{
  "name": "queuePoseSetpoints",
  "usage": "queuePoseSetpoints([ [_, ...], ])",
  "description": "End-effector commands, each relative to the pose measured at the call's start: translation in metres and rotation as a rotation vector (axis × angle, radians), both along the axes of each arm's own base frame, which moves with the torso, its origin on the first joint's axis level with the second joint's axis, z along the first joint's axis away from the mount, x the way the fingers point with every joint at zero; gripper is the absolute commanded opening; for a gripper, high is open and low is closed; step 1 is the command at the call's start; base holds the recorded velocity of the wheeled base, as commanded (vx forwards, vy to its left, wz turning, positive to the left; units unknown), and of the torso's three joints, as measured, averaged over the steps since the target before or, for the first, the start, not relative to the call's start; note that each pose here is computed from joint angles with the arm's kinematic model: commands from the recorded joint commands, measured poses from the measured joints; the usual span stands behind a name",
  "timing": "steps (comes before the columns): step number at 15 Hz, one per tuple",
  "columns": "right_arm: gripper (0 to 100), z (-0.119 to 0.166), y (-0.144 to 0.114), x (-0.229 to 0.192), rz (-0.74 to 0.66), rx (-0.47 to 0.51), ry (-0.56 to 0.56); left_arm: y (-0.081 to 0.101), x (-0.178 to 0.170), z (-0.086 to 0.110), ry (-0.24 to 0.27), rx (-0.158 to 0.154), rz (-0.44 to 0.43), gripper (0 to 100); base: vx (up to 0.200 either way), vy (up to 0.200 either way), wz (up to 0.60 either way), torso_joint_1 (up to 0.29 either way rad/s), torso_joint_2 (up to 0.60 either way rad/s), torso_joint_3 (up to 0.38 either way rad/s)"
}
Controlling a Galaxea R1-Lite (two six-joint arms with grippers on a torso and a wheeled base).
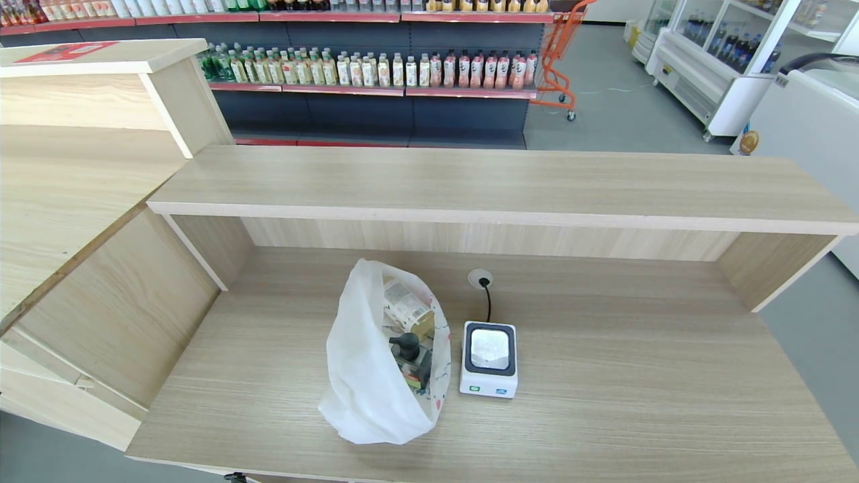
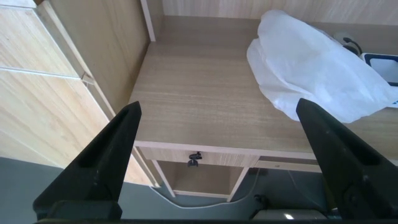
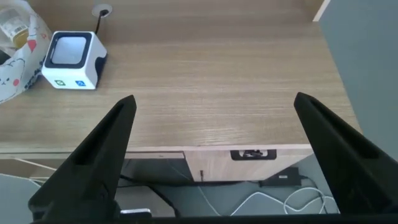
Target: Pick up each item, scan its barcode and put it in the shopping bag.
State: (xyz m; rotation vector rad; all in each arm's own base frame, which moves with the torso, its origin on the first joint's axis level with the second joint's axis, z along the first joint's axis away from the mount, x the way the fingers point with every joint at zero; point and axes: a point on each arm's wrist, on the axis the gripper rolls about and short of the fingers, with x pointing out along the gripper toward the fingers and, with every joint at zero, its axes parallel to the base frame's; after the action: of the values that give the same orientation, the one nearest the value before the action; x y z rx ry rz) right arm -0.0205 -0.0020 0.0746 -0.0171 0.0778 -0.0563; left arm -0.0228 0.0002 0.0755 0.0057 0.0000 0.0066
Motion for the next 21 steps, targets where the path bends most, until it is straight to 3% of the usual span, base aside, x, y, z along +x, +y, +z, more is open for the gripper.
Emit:
queuePoseSetpoints([
  [1, 100, -0.0012, 0.0003, -0.0029, -0.011, 0.006, -0.033, 0.0000, 0.0001, 0.0000, 0.002, 0.000, 0.001, 100, 0.000, 0.000, 0.00, 0.000, 0.00, 0.000],
  [6, 100, -0.0013, 0.0003, -0.0030, -0.012, 0.014, -0.035, 0.0000, 0.0001, 0.0000, 0.002, 0.000, 0.001, 100, 0.000, 0.000, 0.00, 0.000, 0.00, 0.000],
  [7, 0, -0.0013, 0.0003, -0.0030, -0.012, 0.020, -0.036, 0.0000, 0.0001, 0.0000, 0.002, -0.001, 0.000, 100, 0.000, 0.000, 0.00, 0.000, 0.00, 0.000],
  [19, 0, -0.0009, 0.0003, -0.0032, -0.013, 0.034, -0.038, 0.0000, 0.0001, 0.0000, 0.002, 0.000, 0.001, 100, 0.000, 0.000, 0.00, 0.000, 0.00, 0.000],
  [21, 0, -0.0013, 0.0003, -0.0030, -0.014, 0.034, -0.037, 0.0000, 0.0001, 0.0000, 0.002, 0.005, 0.000, 100, 0.200, 0.000, 0.00, 0.005, 0.00, -0.002],
])
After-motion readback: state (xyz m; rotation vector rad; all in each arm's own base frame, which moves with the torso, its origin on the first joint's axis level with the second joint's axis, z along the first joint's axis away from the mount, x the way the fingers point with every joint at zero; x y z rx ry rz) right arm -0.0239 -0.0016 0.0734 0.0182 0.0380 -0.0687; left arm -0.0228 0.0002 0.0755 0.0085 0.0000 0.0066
